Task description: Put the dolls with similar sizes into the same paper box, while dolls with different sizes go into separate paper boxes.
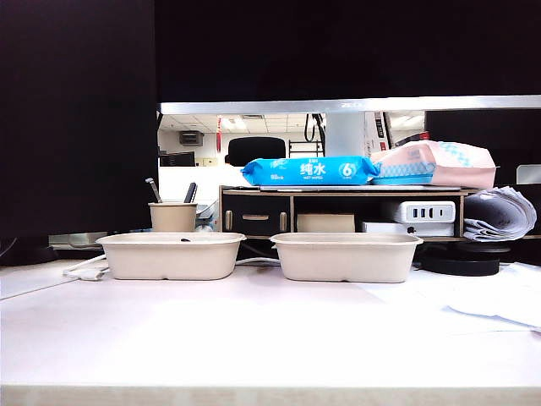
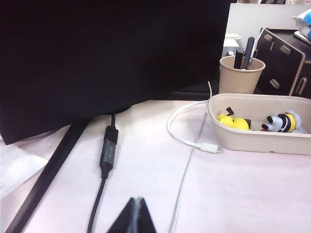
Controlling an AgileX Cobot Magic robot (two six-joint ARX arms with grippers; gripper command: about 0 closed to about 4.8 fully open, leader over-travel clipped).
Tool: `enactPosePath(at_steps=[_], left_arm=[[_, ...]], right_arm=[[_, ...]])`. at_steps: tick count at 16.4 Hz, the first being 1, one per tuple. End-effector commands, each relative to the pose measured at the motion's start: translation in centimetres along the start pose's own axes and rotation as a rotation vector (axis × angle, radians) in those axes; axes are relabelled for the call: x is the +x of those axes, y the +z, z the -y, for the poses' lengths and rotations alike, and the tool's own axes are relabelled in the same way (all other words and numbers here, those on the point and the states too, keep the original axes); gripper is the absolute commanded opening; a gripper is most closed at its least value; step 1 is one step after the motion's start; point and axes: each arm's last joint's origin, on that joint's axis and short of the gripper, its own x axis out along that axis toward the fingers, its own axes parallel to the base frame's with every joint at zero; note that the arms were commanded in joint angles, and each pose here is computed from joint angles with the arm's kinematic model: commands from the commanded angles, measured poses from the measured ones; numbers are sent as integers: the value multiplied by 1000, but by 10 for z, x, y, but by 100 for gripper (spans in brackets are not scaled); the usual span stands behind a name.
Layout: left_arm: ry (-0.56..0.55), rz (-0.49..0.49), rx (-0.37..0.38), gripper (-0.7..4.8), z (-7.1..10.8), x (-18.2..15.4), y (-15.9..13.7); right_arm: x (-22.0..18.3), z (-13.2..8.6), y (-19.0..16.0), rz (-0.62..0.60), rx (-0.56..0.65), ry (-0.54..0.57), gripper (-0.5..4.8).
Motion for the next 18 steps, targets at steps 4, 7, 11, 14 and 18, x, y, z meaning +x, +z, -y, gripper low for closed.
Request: enactPosePath(at_steps=[4, 7, 11, 14, 18], left_arm=[[-4, 13, 1, -5, 0, 0, 1], [-4, 13, 1, -5, 0, 0, 1], [-4, 14, 1, -5, 0, 0, 2], [-2, 13, 1, -5, 0, 0, 1], [-4, 14, 1, -5, 0, 0, 2]], right_arm=[[-69, 17, -19, -68, -14, -17, -5], [-99, 22, -22, 2, -2, 6, -5], [-136, 32, -24, 179, -171, -194, -5], [-131, 37, -30, 309, -94, -395, -5], [-77, 68, -80, 325, -86, -418, -5]])
